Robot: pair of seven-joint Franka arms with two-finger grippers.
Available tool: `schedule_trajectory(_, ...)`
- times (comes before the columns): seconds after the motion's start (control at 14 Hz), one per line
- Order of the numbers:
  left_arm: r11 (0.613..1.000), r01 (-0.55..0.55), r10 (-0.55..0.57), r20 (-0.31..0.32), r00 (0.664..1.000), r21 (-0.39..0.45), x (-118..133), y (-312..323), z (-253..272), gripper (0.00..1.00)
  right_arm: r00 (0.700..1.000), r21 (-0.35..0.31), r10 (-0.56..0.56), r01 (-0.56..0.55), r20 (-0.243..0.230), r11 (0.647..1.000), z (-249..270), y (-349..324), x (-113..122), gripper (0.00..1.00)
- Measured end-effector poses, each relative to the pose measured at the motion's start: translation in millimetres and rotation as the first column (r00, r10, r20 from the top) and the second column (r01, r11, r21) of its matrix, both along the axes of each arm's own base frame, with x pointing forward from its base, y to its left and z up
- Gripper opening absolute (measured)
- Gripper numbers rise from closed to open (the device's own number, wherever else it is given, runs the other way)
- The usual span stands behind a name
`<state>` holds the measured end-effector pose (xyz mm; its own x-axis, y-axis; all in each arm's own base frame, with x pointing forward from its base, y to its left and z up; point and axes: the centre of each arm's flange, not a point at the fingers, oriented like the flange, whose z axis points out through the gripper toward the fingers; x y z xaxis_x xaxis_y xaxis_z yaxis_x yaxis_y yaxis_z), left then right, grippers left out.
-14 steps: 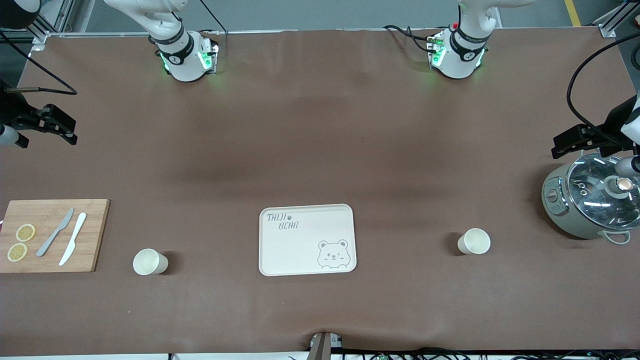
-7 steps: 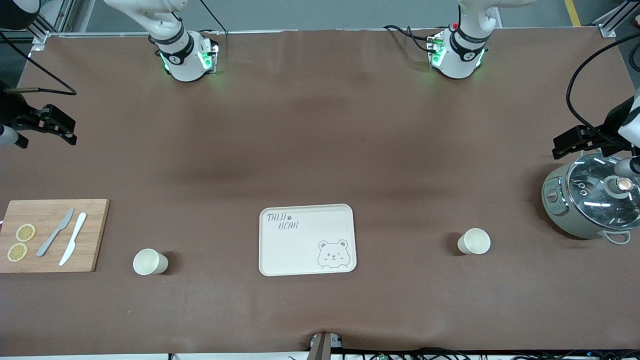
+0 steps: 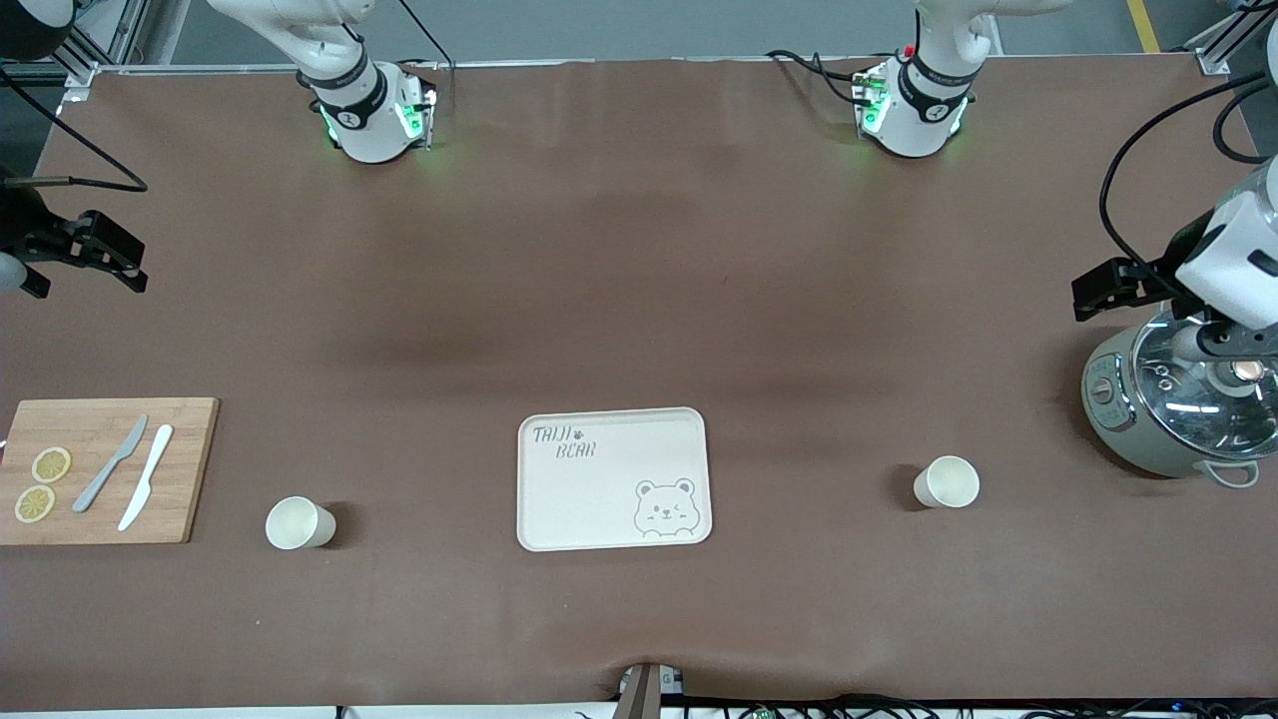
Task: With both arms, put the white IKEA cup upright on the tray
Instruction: 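Move the right gripper toward one white cup while the left gripper reaches the other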
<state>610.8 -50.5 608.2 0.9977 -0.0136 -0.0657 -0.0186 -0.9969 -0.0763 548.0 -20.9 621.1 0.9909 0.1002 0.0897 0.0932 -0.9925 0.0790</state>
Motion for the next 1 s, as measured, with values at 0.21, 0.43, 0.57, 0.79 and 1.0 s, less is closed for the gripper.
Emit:
schedule_trajectory(0.21, 1.000, -0.003, 0.003, -0.018, 1.000, 0.000, 18, 2, -31, 1.00, 1.000, 0.001, 0.000, 0.000, -0.011, 1.000, -6, -1, 4, 1.00)
schedule_trajectory(0.43, 1.000, -0.003, 0.003, 0.000, 1.000, -0.005, 42, 5, -65, 1.00, 0.999, 0.007, -0.008, 0.008, -0.036, 1.000, -30, -2, 24, 1.00)
schedule_trajectory(0.57, 1.000, 0.007, -0.007, 0.021, 1.000, -0.010, 58, 10, -88, 1.00, 0.998, 0.016, -0.037, 0.038, -0.060, 0.999, -56, -4, 52, 1.00)
schedule_trajectory(0.79, 0.999, 0.027, -0.026, 0.037, 0.999, -0.024, 78, 17, -126, 1.00, 0.995, 0.074, -0.062, 0.068, -0.084, 0.995, -123, -8, 101, 1.00)
schedule_trajectory(1.0, 0.999, 0.031, -0.030, 0.037, 0.999, -0.031, 92, 15, -161, 1.00, 0.993, 0.122, -0.080, 0.089, -0.081, 0.989, -173, -11, 128, 1.00)
